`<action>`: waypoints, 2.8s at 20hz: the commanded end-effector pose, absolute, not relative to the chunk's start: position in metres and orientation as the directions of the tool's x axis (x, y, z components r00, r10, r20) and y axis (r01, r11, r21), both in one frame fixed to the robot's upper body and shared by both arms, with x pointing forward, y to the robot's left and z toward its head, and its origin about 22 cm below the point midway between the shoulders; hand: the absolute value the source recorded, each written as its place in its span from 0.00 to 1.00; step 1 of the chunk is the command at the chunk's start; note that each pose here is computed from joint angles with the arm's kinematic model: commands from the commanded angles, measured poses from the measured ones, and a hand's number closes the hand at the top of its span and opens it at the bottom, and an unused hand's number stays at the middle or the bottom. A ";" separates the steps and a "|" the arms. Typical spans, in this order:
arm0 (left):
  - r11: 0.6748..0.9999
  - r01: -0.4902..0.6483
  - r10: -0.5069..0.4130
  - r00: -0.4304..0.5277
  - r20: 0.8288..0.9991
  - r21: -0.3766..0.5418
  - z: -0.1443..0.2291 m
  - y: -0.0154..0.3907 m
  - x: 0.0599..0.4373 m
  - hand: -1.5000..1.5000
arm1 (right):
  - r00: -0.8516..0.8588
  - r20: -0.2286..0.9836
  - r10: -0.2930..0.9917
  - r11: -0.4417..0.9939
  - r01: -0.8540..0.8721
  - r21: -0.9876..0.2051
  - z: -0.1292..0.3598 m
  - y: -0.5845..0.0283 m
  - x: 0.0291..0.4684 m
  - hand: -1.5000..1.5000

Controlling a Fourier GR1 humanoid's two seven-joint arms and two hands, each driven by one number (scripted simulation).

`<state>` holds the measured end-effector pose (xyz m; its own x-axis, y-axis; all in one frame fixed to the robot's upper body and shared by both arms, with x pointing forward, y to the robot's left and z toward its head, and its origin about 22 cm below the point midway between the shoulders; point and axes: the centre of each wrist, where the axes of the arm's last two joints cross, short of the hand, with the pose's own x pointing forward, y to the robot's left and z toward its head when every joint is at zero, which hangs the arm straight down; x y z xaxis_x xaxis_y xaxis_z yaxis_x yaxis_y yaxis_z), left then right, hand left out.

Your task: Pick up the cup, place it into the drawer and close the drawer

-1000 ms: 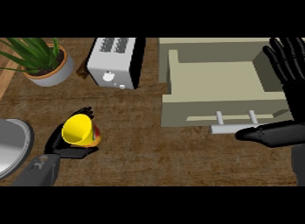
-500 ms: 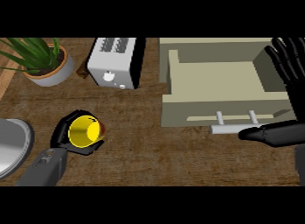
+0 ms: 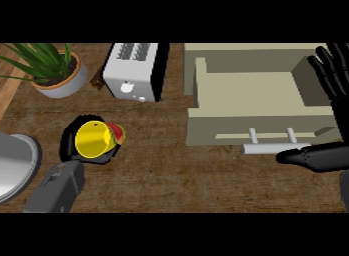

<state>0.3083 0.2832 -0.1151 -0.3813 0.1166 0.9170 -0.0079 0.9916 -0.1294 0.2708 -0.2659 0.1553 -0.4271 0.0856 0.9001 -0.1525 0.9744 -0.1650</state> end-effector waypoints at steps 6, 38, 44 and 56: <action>0.985 0.106 0.171 -0.544 0.822 -0.135 -0.050 0.239 0.369 1.00 | -0.415 0.906 0.086 0.976 -0.148 -0.161 0.149 -0.277 0.267 0.00; 0.970 0.118 -0.169 -0.313 0.935 0.214 0.182 0.024 0.448 1.00 | -0.453 0.888 0.081 0.970 -0.170 -0.175 0.159 -0.276 0.284 0.00; 0.920 0.233 -0.270 -0.202 0.941 0.314 0.145 0.031 0.446 1.00 | -0.468 0.883 0.047 0.957 -0.231 -0.174 0.152 -0.255 0.290 0.00; 0.962 0.247 -0.061 -0.220 0.974 0.117 0.118 0.042 0.439 0.00 | -0.454 0.886 -0.091 0.858 -0.487 -0.161 0.155 -0.221 0.301 0.00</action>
